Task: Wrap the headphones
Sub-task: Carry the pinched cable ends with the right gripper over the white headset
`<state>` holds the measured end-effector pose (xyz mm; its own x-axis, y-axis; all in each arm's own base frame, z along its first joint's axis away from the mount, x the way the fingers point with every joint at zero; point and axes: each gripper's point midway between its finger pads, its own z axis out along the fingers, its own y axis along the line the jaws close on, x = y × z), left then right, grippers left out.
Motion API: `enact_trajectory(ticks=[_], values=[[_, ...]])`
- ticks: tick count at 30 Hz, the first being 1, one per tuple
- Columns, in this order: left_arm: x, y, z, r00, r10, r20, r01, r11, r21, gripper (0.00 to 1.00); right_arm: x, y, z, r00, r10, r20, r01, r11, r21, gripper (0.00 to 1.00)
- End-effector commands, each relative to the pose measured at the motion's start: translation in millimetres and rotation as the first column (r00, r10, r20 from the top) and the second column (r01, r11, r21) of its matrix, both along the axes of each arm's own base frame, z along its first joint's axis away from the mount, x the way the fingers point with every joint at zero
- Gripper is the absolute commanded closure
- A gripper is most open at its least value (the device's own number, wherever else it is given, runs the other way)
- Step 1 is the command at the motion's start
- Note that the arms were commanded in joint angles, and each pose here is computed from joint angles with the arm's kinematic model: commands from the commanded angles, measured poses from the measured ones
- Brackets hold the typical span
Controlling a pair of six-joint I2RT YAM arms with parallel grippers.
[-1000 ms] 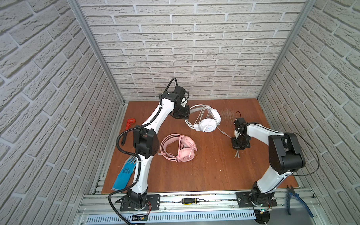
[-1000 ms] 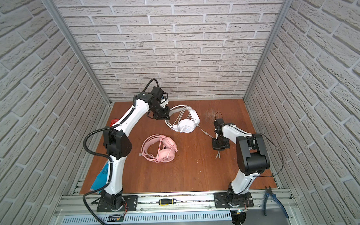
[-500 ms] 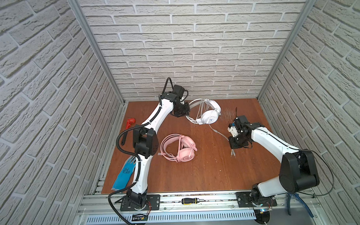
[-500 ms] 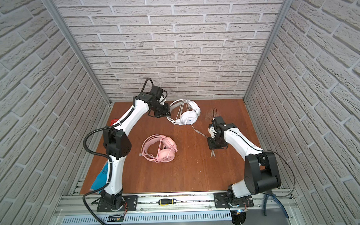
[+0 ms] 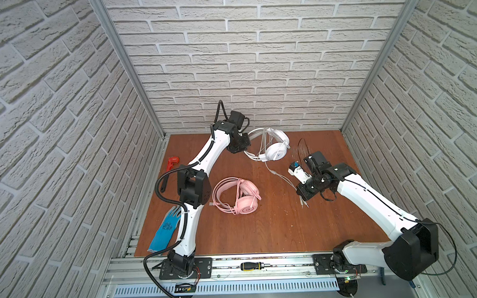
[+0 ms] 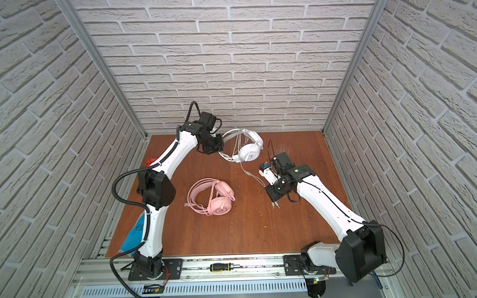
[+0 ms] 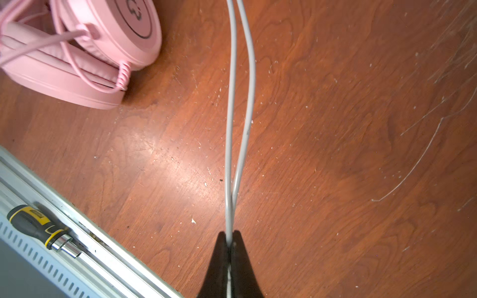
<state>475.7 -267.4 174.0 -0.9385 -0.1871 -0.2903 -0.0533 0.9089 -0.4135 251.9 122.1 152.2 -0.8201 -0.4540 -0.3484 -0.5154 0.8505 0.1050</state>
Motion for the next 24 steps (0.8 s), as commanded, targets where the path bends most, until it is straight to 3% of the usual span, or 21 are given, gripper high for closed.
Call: enact_trajectory(ticks=[1,10,19,24], values=[[7.0,3.0,5.4,0.999,0.020,0.028,-0.021,1.000,0.020,1.00,-6.5,16.8,20.7,0.989,0.137,0.052,-0.139,0.990,0.032,0.94],[2.8,0.4,-14.3,1.000,0.008,0.003,-0.008,0.995,0.096,1.00,-8.5,43.8,36.8,0.949,0.308,0.068,-0.309,0.951,0.014,0.94],[-8.3,-4.2,-32.1,0.999,-0.042,-0.033,0.047,0.984,0.172,1.00,11.0,61.7,76.1,0.894,0.408,0.187,-0.416,0.909,0.004,0.94],[-14.1,-14.6,-31.8,0.996,-0.082,-0.026,0.085,0.980,0.180,1.00,33.8,64.0,91.7,0.874,0.409,0.262,-0.412,0.910,-0.046,0.94]])
